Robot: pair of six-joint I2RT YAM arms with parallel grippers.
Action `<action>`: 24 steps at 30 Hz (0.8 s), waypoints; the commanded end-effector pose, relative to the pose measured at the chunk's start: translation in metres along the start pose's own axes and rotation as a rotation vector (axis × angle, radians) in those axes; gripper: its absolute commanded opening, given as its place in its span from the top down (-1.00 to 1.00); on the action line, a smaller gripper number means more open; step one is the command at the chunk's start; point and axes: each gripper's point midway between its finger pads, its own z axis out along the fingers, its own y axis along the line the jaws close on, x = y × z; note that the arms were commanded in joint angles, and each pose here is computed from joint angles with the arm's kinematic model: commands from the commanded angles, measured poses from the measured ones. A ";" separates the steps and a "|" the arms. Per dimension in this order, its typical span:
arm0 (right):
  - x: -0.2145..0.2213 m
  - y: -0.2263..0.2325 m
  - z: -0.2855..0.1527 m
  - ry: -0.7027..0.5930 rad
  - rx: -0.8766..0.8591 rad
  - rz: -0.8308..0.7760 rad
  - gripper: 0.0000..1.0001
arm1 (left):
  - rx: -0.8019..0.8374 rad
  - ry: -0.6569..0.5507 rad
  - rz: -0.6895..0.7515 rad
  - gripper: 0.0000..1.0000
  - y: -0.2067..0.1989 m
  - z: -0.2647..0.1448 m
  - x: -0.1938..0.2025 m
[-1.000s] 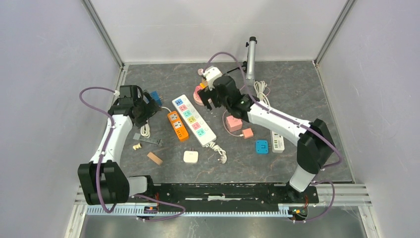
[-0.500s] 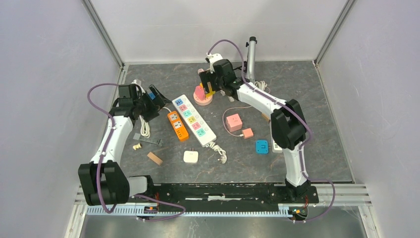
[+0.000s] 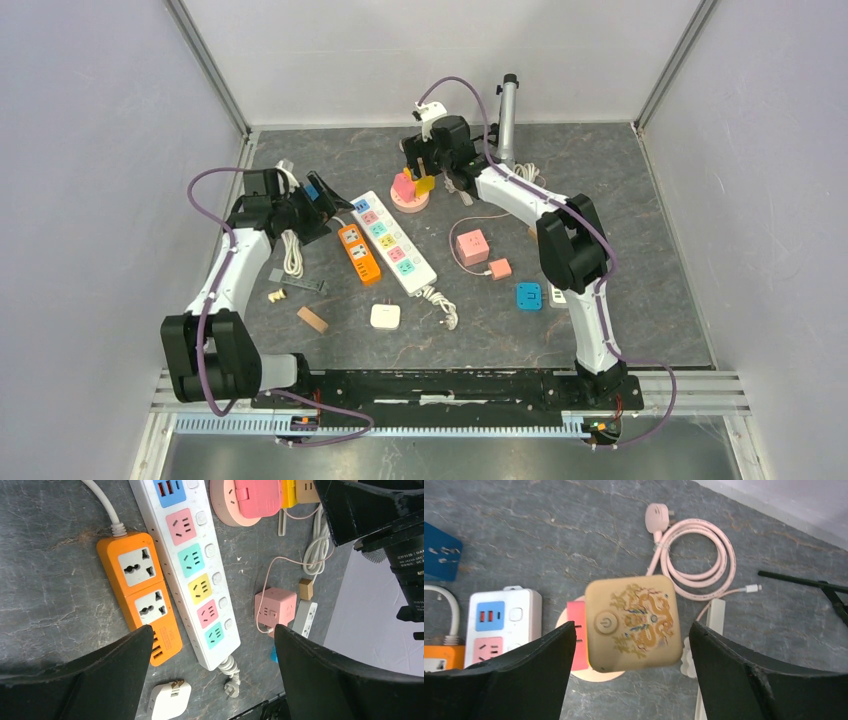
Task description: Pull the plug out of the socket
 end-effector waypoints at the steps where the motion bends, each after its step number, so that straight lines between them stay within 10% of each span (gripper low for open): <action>1: -0.030 0.010 0.001 -0.128 -0.050 0.010 -0.66 | 0.076 0.009 0.004 -0.91 -0.012 0.003 -0.002; 10: -0.008 0.009 -0.011 -0.037 -0.034 0.037 0.02 | 0.080 0.035 -0.022 -0.89 -0.012 0.008 0.003; 24: 0.051 0.013 -0.088 0.181 0.121 0.046 0.07 | 0.116 0.144 0.014 -0.78 -0.045 0.038 0.033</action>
